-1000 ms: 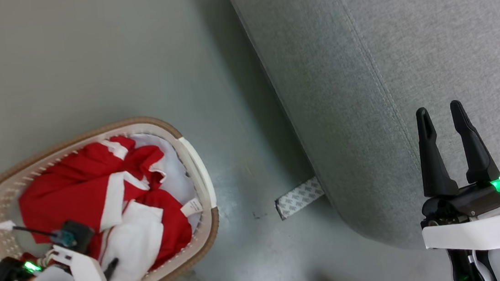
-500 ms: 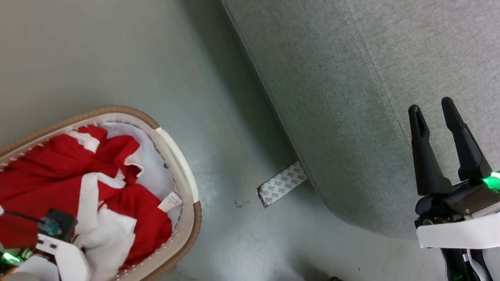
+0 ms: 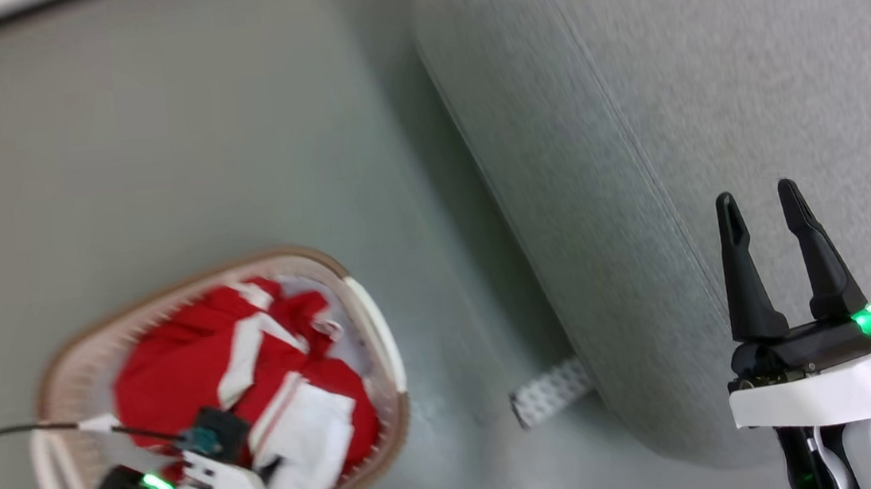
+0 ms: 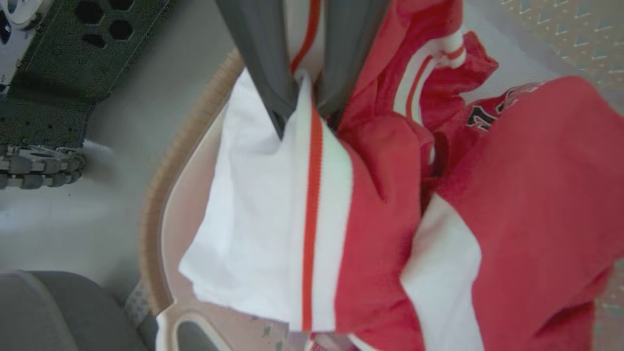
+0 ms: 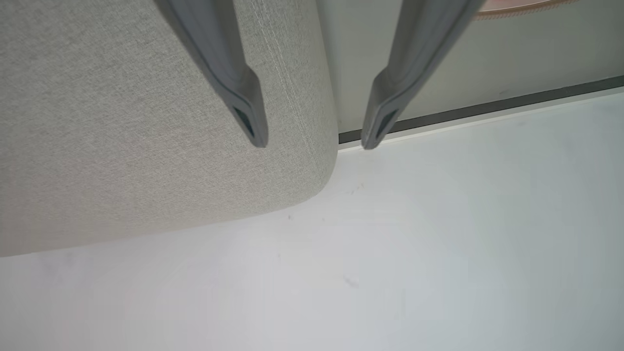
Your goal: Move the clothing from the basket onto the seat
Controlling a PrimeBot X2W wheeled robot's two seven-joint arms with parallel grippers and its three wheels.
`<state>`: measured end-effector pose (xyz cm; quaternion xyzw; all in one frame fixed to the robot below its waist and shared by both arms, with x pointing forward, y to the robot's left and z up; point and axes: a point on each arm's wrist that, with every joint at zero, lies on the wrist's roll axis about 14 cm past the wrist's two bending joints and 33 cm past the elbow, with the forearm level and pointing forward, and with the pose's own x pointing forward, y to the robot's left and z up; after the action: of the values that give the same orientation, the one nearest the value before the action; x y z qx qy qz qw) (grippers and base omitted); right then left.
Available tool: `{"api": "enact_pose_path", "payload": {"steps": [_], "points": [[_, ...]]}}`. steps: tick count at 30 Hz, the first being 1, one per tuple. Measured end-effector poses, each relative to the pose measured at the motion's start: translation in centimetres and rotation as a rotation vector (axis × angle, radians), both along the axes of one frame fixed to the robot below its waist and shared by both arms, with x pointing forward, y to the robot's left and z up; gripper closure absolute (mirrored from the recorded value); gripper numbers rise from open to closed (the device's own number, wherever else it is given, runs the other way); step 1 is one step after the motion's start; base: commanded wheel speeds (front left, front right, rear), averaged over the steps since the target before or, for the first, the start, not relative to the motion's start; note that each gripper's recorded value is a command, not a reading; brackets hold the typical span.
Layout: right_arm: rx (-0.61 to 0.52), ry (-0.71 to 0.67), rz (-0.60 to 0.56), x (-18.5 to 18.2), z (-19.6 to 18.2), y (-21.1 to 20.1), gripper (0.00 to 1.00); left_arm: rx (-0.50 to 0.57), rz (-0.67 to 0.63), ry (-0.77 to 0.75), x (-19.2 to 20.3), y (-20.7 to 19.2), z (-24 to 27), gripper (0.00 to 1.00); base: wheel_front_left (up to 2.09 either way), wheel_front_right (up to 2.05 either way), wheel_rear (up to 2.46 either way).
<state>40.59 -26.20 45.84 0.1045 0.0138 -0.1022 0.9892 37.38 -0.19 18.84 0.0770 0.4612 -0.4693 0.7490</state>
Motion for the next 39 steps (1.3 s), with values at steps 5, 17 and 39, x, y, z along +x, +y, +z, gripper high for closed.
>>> {"api": "enact_pose_path", "payload": {"steps": [5, 17, 39], "points": [[-0.001, -0.050, 0.029, -0.4, 1.8, 0.9, 0.00, -0.072, 0.073, -0.088, 0.0, 0.0, 4.5, 1.00, 0.00, 0.00, 0.00], [0.047, -0.159, 0.163, -0.7, 5.2, 5.7, 0.00, -0.223, 0.267, -0.314, 1.3, 1.6, 15.3, 1.00, 0.00, 0.00, 0.00], [0.106, -0.248, 0.466, -1.6, 8.6, 16.3, 0.00, -0.602, 0.489, -0.930, 4.0, 5.7, 39.1, 1.00, 0.00, 0.00, 0.00]]}}
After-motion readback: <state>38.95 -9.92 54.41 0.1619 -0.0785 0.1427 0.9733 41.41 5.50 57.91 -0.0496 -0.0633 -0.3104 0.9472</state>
